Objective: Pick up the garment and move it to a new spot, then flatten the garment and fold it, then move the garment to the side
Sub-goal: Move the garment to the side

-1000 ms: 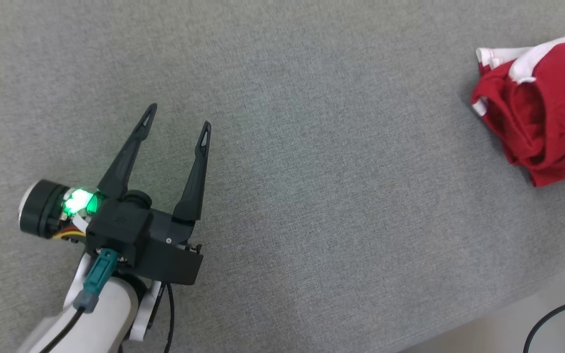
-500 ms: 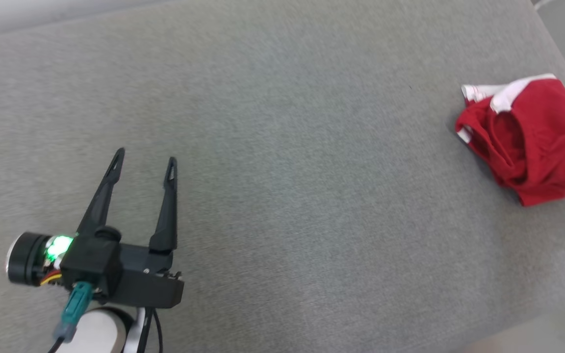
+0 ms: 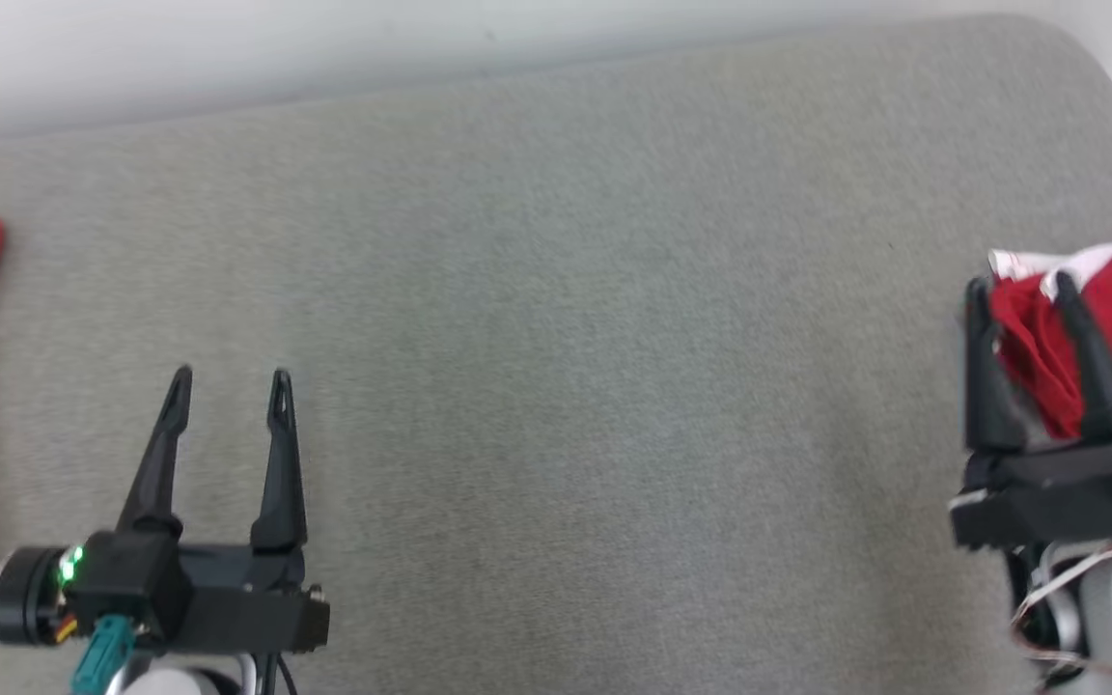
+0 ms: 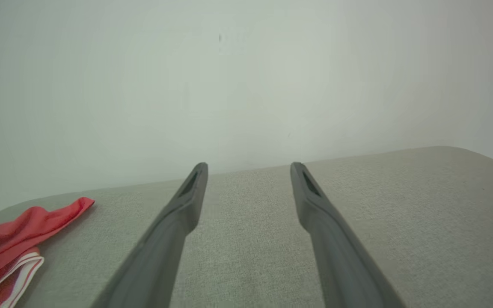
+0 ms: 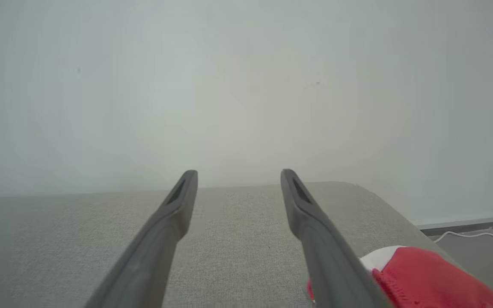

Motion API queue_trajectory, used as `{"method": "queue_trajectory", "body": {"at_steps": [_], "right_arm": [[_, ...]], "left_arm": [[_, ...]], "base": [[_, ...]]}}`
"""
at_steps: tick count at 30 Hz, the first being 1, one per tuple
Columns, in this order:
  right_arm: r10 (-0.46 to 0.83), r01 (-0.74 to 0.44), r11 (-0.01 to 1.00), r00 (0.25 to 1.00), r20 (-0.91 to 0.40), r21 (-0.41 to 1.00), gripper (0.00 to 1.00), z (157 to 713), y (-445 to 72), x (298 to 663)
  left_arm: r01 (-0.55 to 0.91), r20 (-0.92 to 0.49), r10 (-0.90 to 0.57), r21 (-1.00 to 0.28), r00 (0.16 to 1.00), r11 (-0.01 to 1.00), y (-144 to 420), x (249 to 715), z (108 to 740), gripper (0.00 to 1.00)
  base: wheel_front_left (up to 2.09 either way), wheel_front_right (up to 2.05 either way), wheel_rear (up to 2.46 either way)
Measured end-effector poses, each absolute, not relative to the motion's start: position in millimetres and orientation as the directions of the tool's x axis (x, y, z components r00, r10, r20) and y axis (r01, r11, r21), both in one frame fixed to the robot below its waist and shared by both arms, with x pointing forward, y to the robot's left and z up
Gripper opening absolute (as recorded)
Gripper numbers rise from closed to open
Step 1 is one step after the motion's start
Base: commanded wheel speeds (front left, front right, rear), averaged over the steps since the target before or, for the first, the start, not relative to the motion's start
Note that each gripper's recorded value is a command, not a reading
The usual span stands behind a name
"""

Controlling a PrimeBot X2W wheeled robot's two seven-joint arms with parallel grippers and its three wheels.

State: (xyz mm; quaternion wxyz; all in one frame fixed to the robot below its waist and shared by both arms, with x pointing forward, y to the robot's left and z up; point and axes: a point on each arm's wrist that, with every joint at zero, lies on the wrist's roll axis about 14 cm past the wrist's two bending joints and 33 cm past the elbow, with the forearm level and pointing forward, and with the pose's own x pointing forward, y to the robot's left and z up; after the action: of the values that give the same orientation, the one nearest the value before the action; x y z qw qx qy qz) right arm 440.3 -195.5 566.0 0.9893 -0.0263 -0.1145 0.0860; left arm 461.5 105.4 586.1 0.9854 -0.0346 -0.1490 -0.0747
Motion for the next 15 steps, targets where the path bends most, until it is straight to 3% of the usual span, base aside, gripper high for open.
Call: {"method": "queue_trajectory", "body": {"at_steps": [15], "right_arm": [[0.265, -0.266, 0.964, 0.944, 0.196, -0.020, 1.00, 566.8, -142.5, 396.7]], "left_arm": [[0.095, 0.332, -0.066, -0.072, 0.941, 0.993, 142.2, 412.2, 605.7, 1.00]], "base": [[0.00, 0.00, 0.00]]}}
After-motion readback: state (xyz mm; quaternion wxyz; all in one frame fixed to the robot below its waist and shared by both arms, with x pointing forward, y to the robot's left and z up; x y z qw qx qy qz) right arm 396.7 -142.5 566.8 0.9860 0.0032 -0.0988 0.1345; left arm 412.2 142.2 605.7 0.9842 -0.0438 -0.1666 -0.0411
